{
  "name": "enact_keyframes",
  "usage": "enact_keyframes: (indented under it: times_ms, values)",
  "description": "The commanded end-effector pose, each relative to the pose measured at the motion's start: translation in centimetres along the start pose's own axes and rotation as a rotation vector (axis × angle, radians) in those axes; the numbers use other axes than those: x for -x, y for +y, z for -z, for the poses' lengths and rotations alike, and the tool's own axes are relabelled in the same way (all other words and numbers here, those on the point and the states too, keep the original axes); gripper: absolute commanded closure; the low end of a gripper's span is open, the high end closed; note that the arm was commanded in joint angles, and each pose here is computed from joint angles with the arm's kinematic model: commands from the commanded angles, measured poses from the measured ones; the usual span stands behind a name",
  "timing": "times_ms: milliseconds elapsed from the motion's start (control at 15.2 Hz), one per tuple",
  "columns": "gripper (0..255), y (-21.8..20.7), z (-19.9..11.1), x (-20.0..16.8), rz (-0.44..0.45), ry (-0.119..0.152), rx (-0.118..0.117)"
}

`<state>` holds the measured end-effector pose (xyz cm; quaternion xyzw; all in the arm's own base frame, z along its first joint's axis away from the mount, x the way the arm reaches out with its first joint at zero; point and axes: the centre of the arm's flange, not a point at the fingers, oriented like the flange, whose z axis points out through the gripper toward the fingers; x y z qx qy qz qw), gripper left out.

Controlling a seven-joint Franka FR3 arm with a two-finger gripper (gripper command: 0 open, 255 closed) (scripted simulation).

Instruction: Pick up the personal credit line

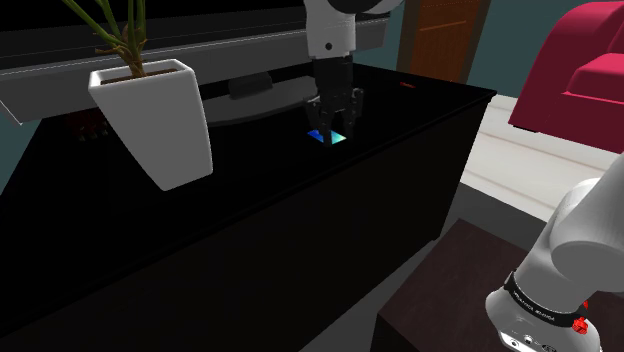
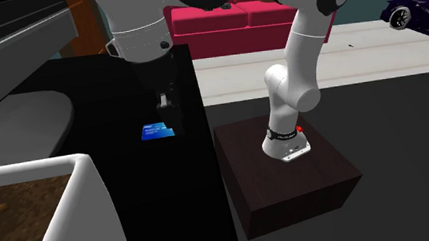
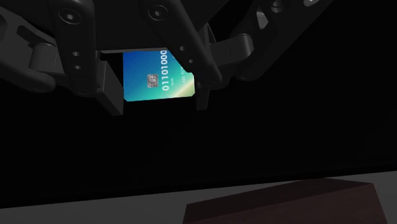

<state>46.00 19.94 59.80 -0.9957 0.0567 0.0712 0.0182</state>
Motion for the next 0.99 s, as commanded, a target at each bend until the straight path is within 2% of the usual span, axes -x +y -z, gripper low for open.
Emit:
enact_keyframes:
  times_ms: [0, 792, 924]
  values:
    - [255, -0.1, 0.9, 0.1, 0.000, -0.001, 0.000]
    - [255, -0.2, 7.2, 1.0, 0.000, -0.001, 0.000]
    - [255, -0.2, 7.2, 1.0, 0.000, -0.001, 0.000]
